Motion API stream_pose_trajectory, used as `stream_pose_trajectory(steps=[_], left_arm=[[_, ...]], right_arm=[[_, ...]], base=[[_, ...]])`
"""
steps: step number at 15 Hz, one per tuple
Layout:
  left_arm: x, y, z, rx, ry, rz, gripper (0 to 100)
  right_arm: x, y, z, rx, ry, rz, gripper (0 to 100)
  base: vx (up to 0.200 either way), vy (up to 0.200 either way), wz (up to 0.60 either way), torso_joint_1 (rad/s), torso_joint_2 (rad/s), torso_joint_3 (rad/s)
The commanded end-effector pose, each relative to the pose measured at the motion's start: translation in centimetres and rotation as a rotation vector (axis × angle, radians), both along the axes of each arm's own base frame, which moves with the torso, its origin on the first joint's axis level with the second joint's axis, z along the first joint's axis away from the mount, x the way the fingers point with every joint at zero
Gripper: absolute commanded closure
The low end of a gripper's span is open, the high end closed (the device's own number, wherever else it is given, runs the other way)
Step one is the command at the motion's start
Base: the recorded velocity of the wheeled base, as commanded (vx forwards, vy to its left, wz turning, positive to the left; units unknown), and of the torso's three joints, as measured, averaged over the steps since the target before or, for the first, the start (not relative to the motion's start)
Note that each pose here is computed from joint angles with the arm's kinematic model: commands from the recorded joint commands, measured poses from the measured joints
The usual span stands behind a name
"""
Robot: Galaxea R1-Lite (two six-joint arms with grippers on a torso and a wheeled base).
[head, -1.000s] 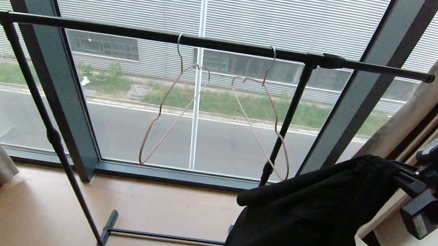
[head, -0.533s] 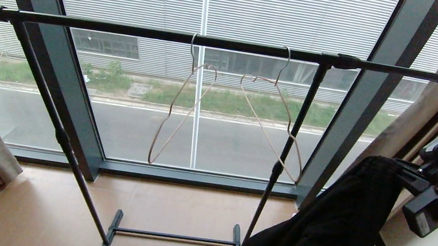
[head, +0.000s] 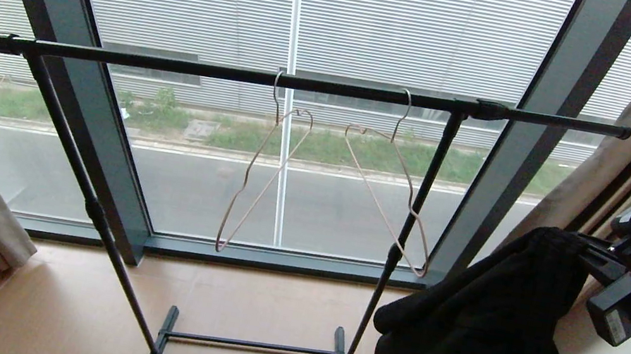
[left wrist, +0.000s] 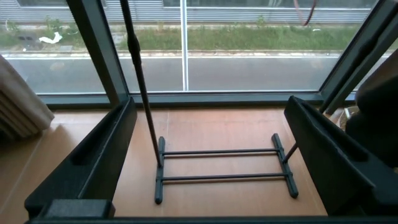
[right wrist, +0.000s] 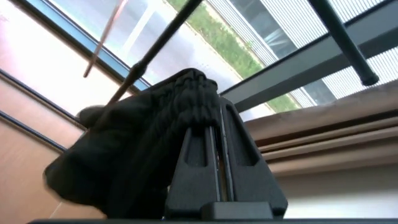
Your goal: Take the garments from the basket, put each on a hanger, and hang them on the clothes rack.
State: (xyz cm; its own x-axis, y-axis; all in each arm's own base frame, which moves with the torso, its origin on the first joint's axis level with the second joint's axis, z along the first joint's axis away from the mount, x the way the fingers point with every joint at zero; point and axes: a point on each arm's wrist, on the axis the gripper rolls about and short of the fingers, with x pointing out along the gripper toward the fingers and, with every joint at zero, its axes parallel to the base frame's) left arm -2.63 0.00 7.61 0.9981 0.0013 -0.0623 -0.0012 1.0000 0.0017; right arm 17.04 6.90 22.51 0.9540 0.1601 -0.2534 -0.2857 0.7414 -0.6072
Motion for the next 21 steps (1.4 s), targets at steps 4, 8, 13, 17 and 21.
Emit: stream_pose_trajectory(steps=[4, 8, 13, 17, 21], left_arm=[[0.0, 0.0, 0.0, 0.0, 0.001, 0.0, 0], [-0.3, 0.1, 0.7, 0.075, -0.002, 0.045, 0], [2.3, -0.1, 6.0, 0.106, 0.231, -0.093, 0], [8.5, -1.6, 10.7, 0.022, 0.432, -0.291, 0], [14.1, -6.8, 11.0, -0.015, 0.562, -0.431, 0]], right_arm=[[0.0, 0.0, -0.3, -0.003, 0.007, 0.0, 100], [-1.9, -1.3, 0.3, -0.048, 0.007, -0.022, 100], [-8.4, -1.0, 5.3, 0.039, 0.303, 0.299, 100], [-5.8, 3.7, 5.3, 0.155, 0.469, 0.403, 100], [-1.9, 9.8, 3.1, 0.272, 0.52, 0.244, 100]], base=[[0.0, 0.0, 0.0, 0.176, -0.36, -0.196], [0.0, 0.0, 0.0, 0.118, -0.26, -0.138], [0.0, 0.0, 0.0, 0.0, 0.0, 0.0], [0.0, 0.0, 0.0, 0.0, 0.0, 0.0], [0.0, 0.0, 0.0, 0.0, 0.0, 0.0]])
